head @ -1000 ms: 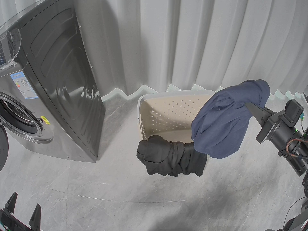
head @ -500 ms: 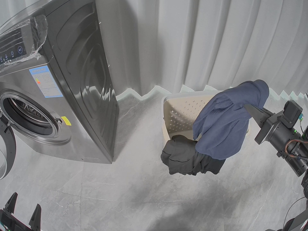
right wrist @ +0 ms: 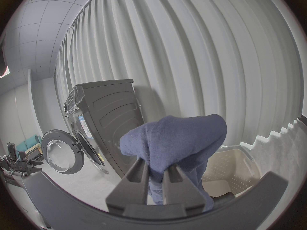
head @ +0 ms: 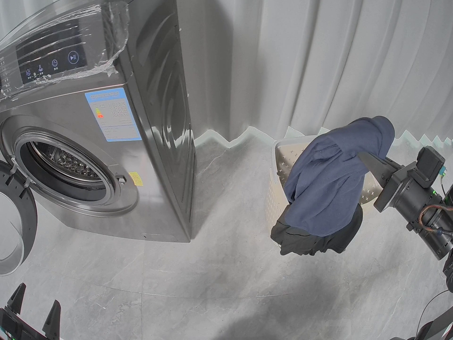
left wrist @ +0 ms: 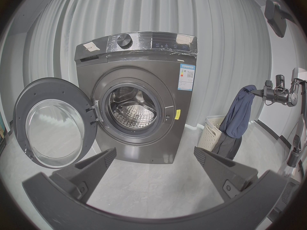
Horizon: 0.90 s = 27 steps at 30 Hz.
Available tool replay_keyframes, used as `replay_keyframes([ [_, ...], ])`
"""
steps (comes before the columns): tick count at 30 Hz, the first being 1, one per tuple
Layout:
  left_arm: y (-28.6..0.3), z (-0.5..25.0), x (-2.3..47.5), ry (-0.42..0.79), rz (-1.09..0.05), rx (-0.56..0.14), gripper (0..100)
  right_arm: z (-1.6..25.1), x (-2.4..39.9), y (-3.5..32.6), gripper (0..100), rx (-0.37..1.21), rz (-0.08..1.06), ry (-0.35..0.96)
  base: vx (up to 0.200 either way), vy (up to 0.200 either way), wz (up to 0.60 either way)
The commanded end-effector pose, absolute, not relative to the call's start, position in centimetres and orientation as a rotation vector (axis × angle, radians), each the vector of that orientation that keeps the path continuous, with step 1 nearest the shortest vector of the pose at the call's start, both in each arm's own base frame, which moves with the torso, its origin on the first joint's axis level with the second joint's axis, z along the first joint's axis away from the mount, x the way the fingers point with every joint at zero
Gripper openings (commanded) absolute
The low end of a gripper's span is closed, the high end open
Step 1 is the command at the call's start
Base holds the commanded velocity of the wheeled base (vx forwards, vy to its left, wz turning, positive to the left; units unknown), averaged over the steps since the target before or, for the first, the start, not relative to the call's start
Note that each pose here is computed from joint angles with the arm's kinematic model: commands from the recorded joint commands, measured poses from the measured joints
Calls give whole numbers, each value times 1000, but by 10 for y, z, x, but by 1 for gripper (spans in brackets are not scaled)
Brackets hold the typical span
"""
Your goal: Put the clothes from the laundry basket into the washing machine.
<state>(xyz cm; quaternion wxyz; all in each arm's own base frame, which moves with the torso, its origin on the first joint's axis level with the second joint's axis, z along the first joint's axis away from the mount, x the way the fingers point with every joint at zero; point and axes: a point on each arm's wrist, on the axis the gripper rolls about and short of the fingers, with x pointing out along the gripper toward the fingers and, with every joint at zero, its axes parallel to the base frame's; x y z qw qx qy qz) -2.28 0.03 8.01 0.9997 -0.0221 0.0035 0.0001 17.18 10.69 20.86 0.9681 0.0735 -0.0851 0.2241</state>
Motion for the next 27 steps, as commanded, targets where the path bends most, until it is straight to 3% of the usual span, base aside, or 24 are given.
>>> replay_keyframes([
  [1,0,76,-23,6,0,-44,100,209,172,107,0,149,456,-175,0,200,0],
  [5,0,76,-23,6,0,-43,100,210,172,107,0,150,454,-177,0,200,0],
  [8,0,76,-23,6,0,-41,100,210,173,107,0,149,454,-175,0,0,0],
  [23,0,76,-23,6,0,-43,100,207,175,107,0,146,443,-161,-200,0,0],
  [27,0,76,-23,6,0,-43,100,204,177,108,0,155,444,-148,0,0,0],
])
